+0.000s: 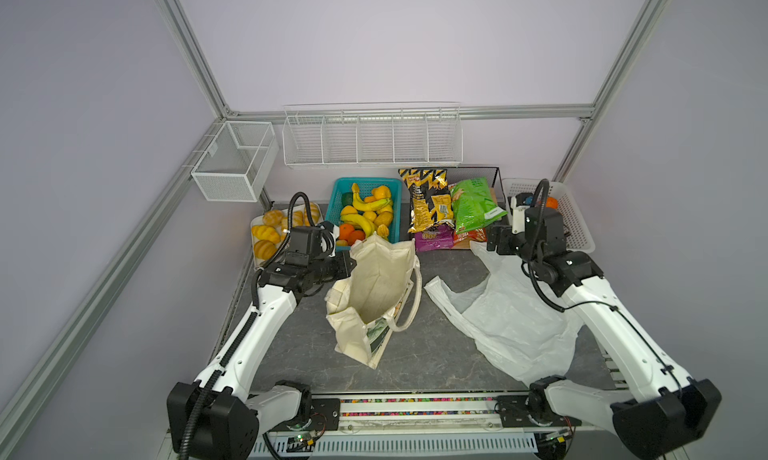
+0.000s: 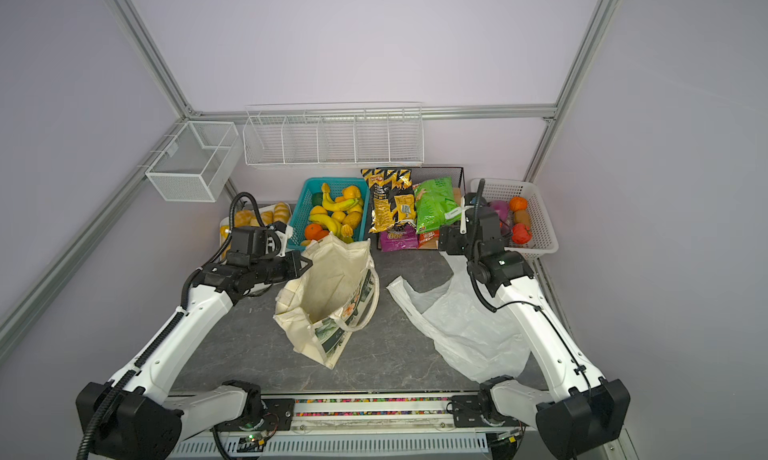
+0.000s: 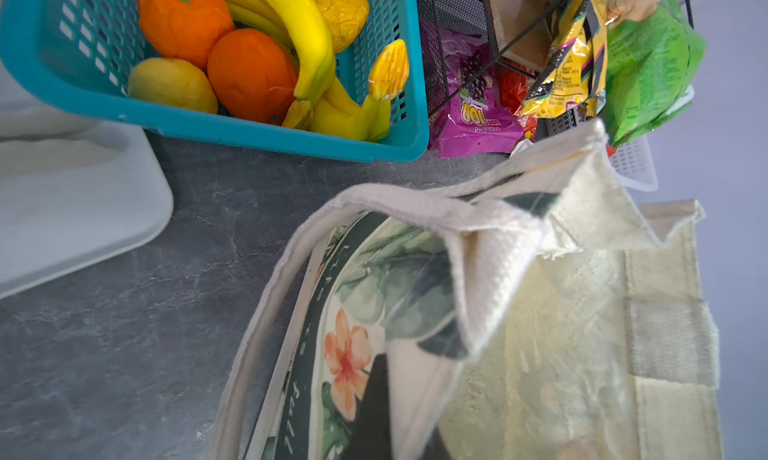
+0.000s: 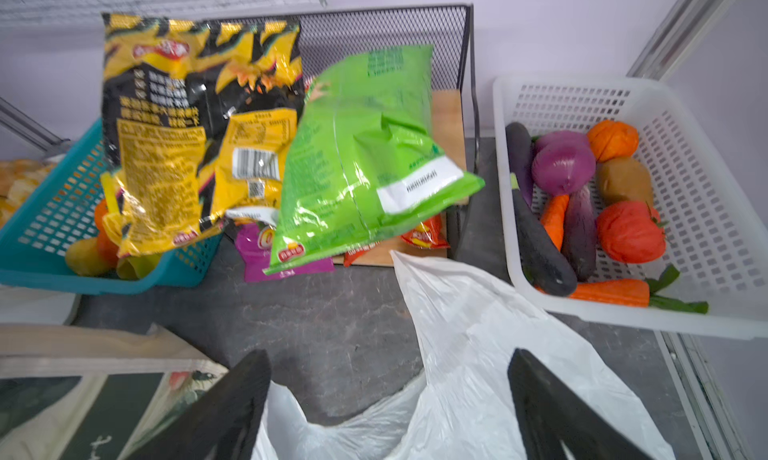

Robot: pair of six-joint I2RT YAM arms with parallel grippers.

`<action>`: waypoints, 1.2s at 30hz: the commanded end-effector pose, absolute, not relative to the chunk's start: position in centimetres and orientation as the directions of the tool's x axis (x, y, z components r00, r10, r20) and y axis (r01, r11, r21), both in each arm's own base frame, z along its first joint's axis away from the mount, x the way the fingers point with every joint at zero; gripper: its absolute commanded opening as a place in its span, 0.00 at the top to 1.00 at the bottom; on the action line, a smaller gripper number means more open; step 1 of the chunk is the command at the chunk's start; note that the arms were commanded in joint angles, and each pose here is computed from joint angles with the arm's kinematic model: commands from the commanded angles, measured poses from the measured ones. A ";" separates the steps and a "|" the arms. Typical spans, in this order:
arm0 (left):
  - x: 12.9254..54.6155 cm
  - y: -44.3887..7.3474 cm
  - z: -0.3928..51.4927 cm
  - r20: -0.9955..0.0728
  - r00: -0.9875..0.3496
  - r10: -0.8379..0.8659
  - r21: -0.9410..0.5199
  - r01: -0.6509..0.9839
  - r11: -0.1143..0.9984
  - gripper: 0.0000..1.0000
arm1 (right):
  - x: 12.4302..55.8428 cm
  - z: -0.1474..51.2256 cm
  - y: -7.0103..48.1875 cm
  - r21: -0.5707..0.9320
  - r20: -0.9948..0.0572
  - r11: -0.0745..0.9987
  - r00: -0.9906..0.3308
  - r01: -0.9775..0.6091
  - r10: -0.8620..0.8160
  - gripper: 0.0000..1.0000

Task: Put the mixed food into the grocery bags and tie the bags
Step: 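Set the tote bag upright on the table center with the left gripper, then grasp the green snack bag from the rack with the right gripper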

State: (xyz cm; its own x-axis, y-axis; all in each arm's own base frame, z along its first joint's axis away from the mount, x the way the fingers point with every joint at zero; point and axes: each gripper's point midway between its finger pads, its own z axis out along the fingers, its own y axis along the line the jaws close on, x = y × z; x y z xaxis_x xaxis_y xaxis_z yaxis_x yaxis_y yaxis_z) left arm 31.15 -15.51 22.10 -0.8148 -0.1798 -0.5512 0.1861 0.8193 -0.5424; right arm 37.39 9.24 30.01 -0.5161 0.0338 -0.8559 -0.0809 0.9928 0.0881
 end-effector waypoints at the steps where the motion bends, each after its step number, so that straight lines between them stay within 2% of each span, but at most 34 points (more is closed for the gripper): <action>1: 32.1 -16.0 24.0 -0.553 -0.778 -0.297 -0.627 0.155 0.763 1.00 | 38.9 29.8 11.1 0.099 -0.828 0.984 -0.560 -0.147 -0.001 0.06; 4: 32.1 -15.9 23.3 -0.548 -0.782 -0.296 -0.625 0.148 0.766 1.00 | 40.0 29.3 12.0 0.089 -0.818 0.981 -0.574 -0.174 -0.028 0.05; 8: 32.2 -16.3 22.9 -0.544 -0.790 -0.283 -0.631 0.163 0.759 1.00 | 41.9 27.9 8.5 -0.038 -0.792 0.998 -0.607 -0.053 -0.062 0.07; 10: 32.3 -16.3 23.1 -0.553 -0.783 -0.285 -0.633 0.173 0.754 1.00 | 43.1 27.5 7.7 0.007 -0.773 0.997 -0.633 -0.071 -0.040 0.06; 15: 32.4 -16.0 22.9 -0.571 -0.772 -0.279 -0.613 0.174 0.771 1.00 | 45.4 27.4 10.4 0.082 -0.736 0.962 -0.666 -0.262 -0.119 0.03; 19: 32.3 -15.9 23.1 -0.579 -0.768 -0.276 -0.608 0.181 0.773 1.00 | 47.2 27.6 11.1 0.086 -0.736 0.953 -0.663 -0.290 -0.135 0.00; 25: 32.4 -15.8 23.5 -0.593 -0.757 -0.275 -0.603 0.190 0.775 1.00 | 50.1 26.7 11.5 0.082 -0.724 0.957 -0.677 -0.279 -0.135 0.02; 31: 32.4 -15.8 23.5 -0.595 -0.757 -0.271 -0.600 0.193 0.777 1.00 | 52.0 25.0 11.8 0.094 -0.695 0.958 -0.707 -0.271 -0.132 0.15; 36: 32.3 -15.8 23.6 -0.600 -0.754 -0.266 -0.597 0.201 0.777 1.00 | 52.0 25.0 12.2 0.111 -0.691 0.953 -0.711 -0.282 -0.130 0.42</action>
State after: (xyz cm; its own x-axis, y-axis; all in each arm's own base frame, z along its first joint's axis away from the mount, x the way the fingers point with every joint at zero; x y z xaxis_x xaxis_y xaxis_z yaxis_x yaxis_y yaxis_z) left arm 31.92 -15.92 21.94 -0.7979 -0.2619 -0.5429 0.1544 0.7818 -0.6041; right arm 52.69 11.86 24.58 -0.7046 -0.1174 -0.6998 -0.2593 0.9606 0.0998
